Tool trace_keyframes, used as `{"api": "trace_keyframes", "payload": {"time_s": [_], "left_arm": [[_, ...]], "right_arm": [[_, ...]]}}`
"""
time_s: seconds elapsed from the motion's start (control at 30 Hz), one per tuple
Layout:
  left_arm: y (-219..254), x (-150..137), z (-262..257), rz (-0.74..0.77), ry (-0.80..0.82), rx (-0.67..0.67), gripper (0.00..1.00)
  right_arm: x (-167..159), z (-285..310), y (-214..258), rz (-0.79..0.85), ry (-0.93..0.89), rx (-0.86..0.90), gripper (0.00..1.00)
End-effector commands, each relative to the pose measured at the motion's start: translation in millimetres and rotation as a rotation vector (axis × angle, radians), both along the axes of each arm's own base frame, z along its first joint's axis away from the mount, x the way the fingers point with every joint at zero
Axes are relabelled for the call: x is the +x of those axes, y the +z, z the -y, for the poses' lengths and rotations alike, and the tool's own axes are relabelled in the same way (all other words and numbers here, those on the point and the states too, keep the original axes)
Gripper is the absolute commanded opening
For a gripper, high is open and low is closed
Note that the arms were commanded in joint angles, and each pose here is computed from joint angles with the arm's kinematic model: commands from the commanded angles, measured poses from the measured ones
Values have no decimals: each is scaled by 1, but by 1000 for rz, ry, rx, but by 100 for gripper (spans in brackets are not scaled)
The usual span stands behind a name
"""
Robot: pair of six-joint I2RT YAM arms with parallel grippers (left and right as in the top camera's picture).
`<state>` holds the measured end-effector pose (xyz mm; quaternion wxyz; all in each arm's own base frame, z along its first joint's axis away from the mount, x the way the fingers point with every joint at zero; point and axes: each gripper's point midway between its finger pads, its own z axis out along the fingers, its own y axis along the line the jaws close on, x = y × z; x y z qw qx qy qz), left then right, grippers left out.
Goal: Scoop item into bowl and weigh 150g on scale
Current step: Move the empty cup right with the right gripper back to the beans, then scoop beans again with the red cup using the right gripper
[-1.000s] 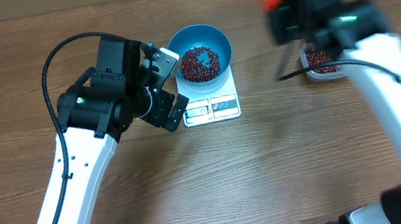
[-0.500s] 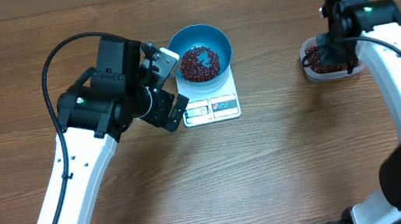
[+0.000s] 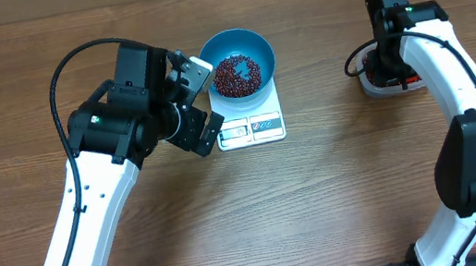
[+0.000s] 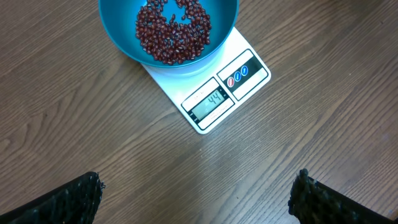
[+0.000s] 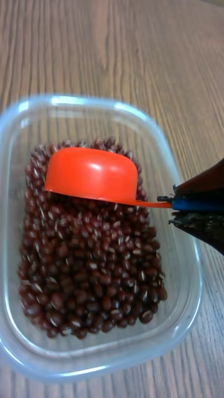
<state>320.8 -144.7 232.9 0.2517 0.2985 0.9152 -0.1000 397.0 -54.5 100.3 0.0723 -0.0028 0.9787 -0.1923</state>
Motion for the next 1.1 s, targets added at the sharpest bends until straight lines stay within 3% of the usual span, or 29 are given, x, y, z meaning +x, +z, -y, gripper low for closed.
{"api": "trace_keyframes", "payload": {"time_s": [0.0,0.23,0.67,1.07], "left_arm": [[9,-1,5,27,-36,-9,100],[8,-1,5,26,-36,-9,100],[9,-1,5,27,-36,-9,100],[9,-1,5,27,-36,-9,100]], "right_arm": [[-2,-10,-21,-58,35,62,4],[8,-40,-26,-13,48,295,4],[11,-30,-16,54,-17,593,4],[13,-25,6,127,-12,705,4]]}}
